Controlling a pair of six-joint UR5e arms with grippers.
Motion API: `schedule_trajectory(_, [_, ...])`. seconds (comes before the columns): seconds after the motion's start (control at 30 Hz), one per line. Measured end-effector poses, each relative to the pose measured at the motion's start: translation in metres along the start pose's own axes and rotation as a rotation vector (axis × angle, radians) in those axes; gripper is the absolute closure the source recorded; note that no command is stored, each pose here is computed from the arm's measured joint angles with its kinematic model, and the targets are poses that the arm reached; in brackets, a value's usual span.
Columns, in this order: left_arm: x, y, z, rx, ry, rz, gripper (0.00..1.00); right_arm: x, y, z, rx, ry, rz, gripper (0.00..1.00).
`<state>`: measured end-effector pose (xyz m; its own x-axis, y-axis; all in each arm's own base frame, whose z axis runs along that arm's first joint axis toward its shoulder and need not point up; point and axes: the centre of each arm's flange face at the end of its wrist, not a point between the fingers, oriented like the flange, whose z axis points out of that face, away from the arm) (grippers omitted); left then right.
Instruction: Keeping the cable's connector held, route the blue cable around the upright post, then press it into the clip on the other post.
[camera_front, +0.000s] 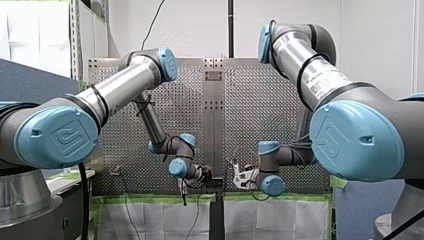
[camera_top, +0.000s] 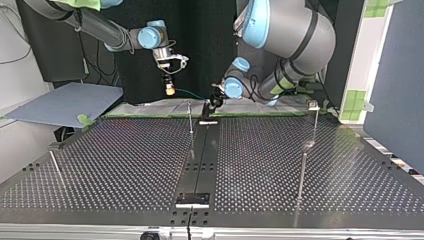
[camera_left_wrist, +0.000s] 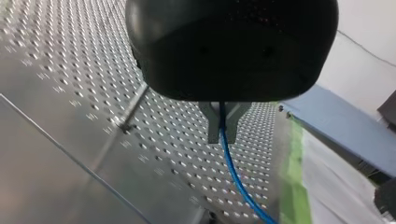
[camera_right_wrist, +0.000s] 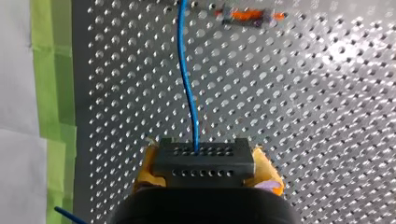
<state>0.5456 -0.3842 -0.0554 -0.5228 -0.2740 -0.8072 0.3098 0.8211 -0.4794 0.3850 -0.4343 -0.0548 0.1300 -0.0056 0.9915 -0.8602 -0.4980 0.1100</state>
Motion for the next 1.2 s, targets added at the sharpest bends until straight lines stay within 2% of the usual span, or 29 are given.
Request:
schedule_trajectory(0.13, [-0.006,-0.012,-0.009,-0.003,-0.038,0.042,0.98,-0.002,0.010,0.003,-0.018,0.009,0.006,1.00])
schedule_trajectory(0.23, [0.000,-0.020,-0.016,-0.010,-0.049,0.073,0.98,-0.003,0.019,0.005,-0.033,0.017,0.011,1.00])
schedule_trajectory(0.43, [0.025,-0.035,-0.031,-0.032,-0.024,0.135,0.98,-0.003,0.032,0.011,-0.049,0.024,0.013,1.00])
schedule_trajectory(0.6, [0.038,-0.052,-0.035,-0.035,-0.023,0.188,0.98,-0.003,0.041,0.015,-0.053,0.029,0.013,1.00])
schedule_trajectory(0.8, [0.049,-0.069,-0.039,-0.044,-0.039,0.221,0.98,-0.007,0.047,0.019,-0.042,0.031,0.009,1.00])
schedule_trajectory(1.0, [0.042,-0.067,-0.035,-0.073,-0.095,0.221,0.98,-0.021,0.052,0.024,-0.029,0.007,-0.002,1.00])
schedule_trajectory(1.13, [0.038,-0.065,-0.033,-0.092,-0.134,0.228,0.98,-0.021,0.053,0.033,-0.004,0.000,-0.018,1.00])
schedule_trajectory(1.2, [0.037,-0.065,-0.033,-0.102,-0.145,0.236,0.98,-0.021,0.053,0.035,0.006,-0.006,-0.018,1.00])
